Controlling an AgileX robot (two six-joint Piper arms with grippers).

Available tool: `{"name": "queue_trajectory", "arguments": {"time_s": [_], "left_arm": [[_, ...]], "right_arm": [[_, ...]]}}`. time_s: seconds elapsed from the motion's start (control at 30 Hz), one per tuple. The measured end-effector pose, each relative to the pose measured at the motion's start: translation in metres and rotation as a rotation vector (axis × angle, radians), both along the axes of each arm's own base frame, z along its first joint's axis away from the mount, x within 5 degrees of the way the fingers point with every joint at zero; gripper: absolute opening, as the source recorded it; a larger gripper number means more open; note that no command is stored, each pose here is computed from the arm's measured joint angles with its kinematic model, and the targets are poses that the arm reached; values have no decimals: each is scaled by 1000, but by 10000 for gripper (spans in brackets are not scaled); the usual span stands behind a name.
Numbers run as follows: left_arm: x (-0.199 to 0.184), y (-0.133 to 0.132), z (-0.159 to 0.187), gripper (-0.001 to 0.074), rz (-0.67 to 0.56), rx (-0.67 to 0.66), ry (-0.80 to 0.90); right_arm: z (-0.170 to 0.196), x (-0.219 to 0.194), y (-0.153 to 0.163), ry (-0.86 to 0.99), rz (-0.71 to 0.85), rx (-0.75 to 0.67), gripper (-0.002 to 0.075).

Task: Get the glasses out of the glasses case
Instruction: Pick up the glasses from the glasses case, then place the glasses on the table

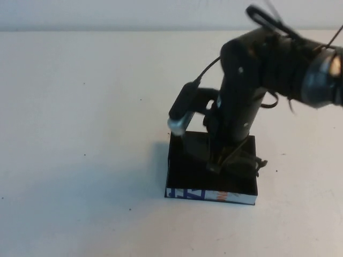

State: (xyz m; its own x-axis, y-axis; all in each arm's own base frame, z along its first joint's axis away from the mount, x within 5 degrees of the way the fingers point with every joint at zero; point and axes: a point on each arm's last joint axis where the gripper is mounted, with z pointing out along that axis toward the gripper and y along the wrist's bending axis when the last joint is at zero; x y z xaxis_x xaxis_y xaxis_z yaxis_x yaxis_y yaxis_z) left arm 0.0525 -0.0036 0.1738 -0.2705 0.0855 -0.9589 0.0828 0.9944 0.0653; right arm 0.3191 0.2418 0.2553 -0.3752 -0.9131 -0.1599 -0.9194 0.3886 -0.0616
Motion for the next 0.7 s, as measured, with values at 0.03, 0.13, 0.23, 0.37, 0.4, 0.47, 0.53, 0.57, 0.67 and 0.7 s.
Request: {"name": "queue_trajectory", "arguments": {"time_s": [0.03, 0.13, 0.23, 0.37, 0.4, 0.47, 0.53, 0.57, 0.67, 0.7], "left_arm": [[0, 0, 0, -4, 0, 0, 0], [0, 0, 0, -4, 0, 0, 0], [0, 0, 0, -4, 0, 0, 0], [0, 0, 0, -4, 0, 0, 0], [0, 0, 0, -4, 0, 0, 0], [0, 0, 0, -4, 0, 0, 0], [0, 0, 0, -4, 0, 0, 0], [0, 0, 0, -4, 0, 0, 0], [0, 0, 0, -4, 0, 0, 0], [0, 0, 0, -4, 0, 0, 0]], "right_arm": [[12, -1, -6, -13, -59, 26, 74], [52, -5, -32, -42, -231, 125, 74], [84, -6, -71, -60, -410, 236, 74], [94, -16, -134, -52, -669, 275, 73], [87, -19, -147, -30, -729, 264, 73], [71, -28, -174, 14, -854, 259, 73], [53, -36, -191, 53, -948, 295, 73], [42, -39, -195, 78, -987, 317, 73], [9, -45, -197, 116, -1065, 365, 73], [-1, -47, -198, 117, -1085, 373, 73]]}}
